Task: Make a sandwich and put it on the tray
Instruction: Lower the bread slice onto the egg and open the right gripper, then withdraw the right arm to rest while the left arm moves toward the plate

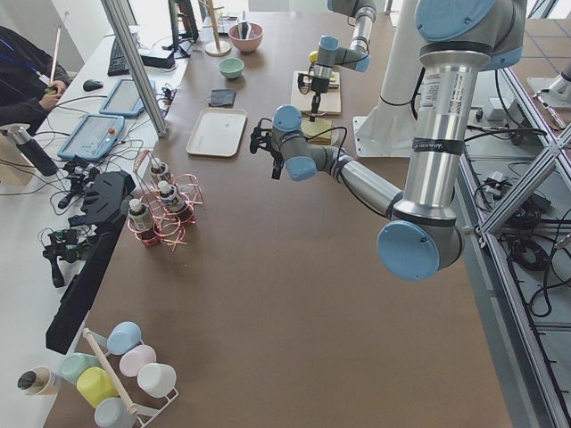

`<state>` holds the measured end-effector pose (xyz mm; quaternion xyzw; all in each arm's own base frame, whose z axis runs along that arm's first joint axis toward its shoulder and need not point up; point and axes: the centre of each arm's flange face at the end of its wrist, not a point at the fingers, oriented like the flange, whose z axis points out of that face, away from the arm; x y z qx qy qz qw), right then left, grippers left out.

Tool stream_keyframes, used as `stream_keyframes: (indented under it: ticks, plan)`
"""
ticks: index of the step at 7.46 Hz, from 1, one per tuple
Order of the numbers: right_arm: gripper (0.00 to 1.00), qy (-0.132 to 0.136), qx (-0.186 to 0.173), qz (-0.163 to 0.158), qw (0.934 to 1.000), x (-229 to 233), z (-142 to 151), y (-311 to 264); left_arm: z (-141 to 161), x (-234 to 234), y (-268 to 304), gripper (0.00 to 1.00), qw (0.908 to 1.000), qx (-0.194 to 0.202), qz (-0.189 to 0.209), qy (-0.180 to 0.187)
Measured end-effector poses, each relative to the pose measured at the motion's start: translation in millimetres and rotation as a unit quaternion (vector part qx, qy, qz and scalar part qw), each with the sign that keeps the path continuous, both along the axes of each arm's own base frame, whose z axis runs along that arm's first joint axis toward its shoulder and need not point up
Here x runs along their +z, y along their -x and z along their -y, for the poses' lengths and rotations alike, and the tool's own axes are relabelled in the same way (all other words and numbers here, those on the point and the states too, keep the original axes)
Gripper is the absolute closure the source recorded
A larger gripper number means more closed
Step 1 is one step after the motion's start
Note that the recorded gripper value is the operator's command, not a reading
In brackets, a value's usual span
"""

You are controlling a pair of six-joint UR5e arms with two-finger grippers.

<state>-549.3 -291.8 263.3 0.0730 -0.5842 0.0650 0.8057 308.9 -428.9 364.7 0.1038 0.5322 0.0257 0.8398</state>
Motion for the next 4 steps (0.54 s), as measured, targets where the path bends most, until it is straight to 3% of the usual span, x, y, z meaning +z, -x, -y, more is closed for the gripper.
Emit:
stream_keyframes:
  ticks: [4]
  plan:
    - [0.00,-0.003,0.015,0.007,0.9999,-6,9,-12,1,4,-1,0.02,0.9999,0.000,-0.008,-0.007]
